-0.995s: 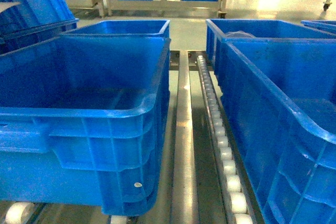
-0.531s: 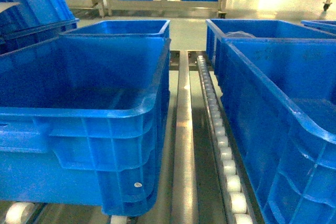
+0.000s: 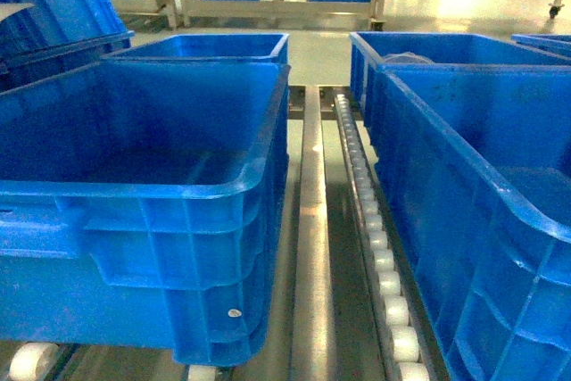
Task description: Sort blue parts and orange caps into right shelf containers
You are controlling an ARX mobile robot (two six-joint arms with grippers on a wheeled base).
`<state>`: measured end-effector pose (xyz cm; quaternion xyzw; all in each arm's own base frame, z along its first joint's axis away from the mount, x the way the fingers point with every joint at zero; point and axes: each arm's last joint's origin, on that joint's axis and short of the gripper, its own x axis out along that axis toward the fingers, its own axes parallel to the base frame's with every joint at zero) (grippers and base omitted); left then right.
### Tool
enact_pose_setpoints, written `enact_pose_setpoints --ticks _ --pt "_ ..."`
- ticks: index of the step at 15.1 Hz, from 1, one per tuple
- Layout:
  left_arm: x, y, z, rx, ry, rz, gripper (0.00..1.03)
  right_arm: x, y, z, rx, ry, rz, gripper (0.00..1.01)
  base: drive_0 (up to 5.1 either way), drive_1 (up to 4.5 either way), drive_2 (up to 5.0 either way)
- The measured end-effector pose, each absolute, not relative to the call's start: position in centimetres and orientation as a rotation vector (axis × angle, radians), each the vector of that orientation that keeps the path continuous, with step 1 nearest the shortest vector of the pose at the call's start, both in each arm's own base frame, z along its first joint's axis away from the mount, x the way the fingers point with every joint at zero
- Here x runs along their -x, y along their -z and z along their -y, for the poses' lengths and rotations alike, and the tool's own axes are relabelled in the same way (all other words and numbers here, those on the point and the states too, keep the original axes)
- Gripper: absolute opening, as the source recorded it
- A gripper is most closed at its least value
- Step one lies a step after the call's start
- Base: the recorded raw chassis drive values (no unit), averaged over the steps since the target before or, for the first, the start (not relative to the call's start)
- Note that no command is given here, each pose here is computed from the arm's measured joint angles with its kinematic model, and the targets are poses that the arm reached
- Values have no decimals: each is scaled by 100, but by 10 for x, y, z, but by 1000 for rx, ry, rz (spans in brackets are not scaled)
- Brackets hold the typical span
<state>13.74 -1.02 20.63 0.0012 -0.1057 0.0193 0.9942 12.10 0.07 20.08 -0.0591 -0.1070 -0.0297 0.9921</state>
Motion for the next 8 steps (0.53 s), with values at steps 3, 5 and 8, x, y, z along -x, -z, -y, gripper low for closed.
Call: enact_pose_setpoints --ticks 3,5,8 --pt "-246 -249 12 -20 31 124 41 -203 -249 -2 100 30 219 43 0 0 0" --pt "-317 -228 12 15 29 -61 41 -270 -243 -5 114 77 117 43 0 0 0" --pt "-339 -217 18 79 67 -95 64 -304 -211 -14 154 75 -22 63 0 0 0"
